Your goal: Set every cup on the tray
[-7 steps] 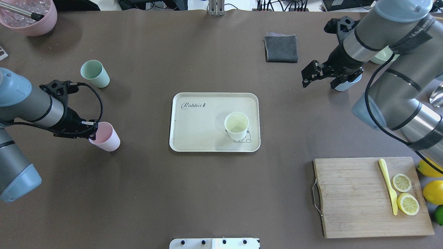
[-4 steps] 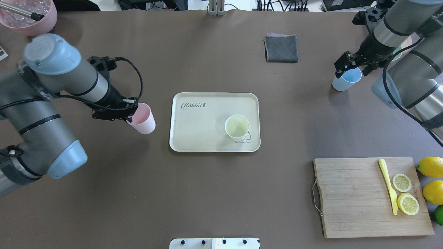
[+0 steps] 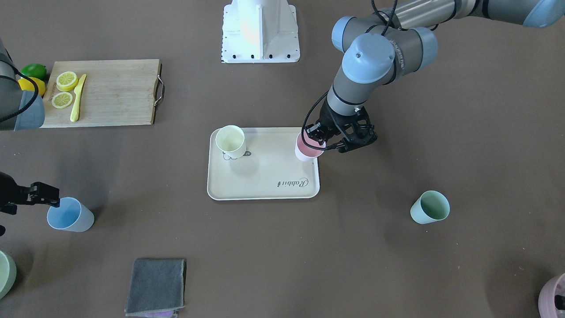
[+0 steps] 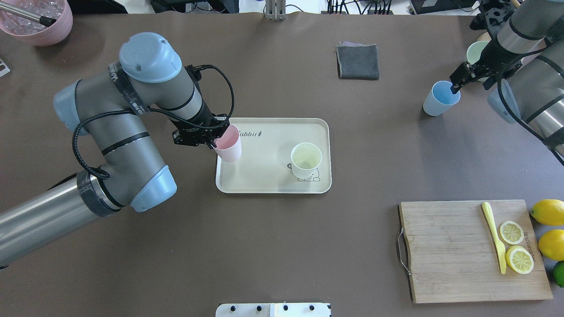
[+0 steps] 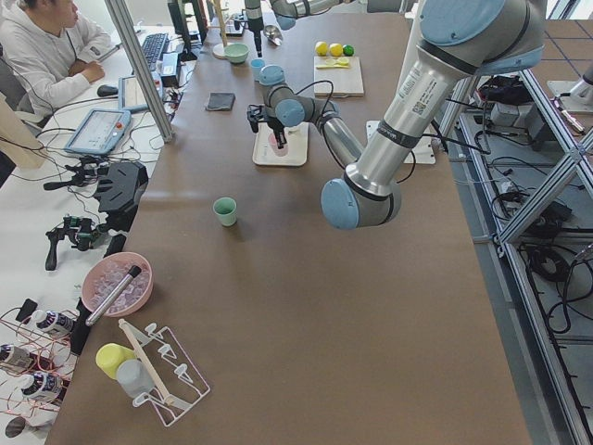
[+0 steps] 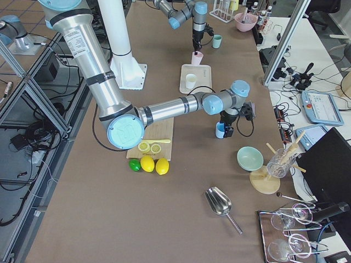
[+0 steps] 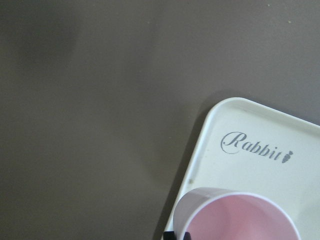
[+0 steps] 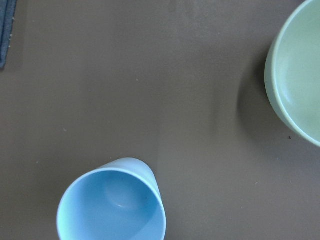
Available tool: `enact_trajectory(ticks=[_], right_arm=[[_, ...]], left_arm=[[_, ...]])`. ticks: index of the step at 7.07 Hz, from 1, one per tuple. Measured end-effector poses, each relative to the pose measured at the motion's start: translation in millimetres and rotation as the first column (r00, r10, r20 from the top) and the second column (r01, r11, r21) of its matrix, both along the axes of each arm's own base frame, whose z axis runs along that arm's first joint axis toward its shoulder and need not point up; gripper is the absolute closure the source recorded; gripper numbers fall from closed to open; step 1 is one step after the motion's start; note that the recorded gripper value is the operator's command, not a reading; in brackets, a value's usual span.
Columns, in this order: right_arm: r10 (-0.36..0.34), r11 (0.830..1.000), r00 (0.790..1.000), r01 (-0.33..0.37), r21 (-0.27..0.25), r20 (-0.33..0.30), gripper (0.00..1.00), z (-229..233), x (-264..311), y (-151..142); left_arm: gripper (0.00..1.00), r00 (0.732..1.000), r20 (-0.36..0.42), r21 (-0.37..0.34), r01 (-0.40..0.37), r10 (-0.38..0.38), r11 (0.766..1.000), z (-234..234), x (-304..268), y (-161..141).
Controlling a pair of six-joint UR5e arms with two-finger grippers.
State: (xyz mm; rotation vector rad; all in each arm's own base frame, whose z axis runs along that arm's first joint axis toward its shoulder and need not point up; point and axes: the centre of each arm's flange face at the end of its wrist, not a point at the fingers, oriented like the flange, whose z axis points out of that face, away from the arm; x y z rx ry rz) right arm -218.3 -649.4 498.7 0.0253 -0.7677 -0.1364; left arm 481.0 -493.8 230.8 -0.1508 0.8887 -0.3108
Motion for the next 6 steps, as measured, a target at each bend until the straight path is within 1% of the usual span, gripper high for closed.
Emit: enact_trajectory(ticks=[1,2,3,4,5,6], right_arm=[[0.005,1.0,1.0,-0.005,-0.012,-0.003,0.25,7,-3,-6],[0.011,1.0,1.0,-0.011,-0.025,-0.006,0.59,11,-7,-8],[0.018,0.999,1.0,-0.018,-0.042,-0.006,0.88,12,-14,-7],[0.02,0.998,1.0,-0.02,-0.056,-0.006,1.0,12,-25,-4],[0.017,0.998,1.0,-0.017,-0.063,-0.005,1.0,15,-34,0],[0.015,0.998,1.0,-0.015,-0.067,-0.003,1.0,14,-41,2]], left_arm=[[0.02,1.0,0.009,0.002,0.006,-0.006,1.0,-1,15,9],[0.01,1.0,0.01,0.004,0.013,-0.013,1.0,-4,24,18],[0.01,1.0,0.002,0.011,0.017,-0.017,1.0,-9,24,23],[0.01,1.0,-0.011,0.018,0.024,-0.024,1.0,-17,11,22],[0.01,0.999,-0.023,0.026,0.027,-0.026,0.999,-25,-18,14],[0.01,1.0,-0.026,0.041,0.014,-0.013,0.999,-28,-55,6]])
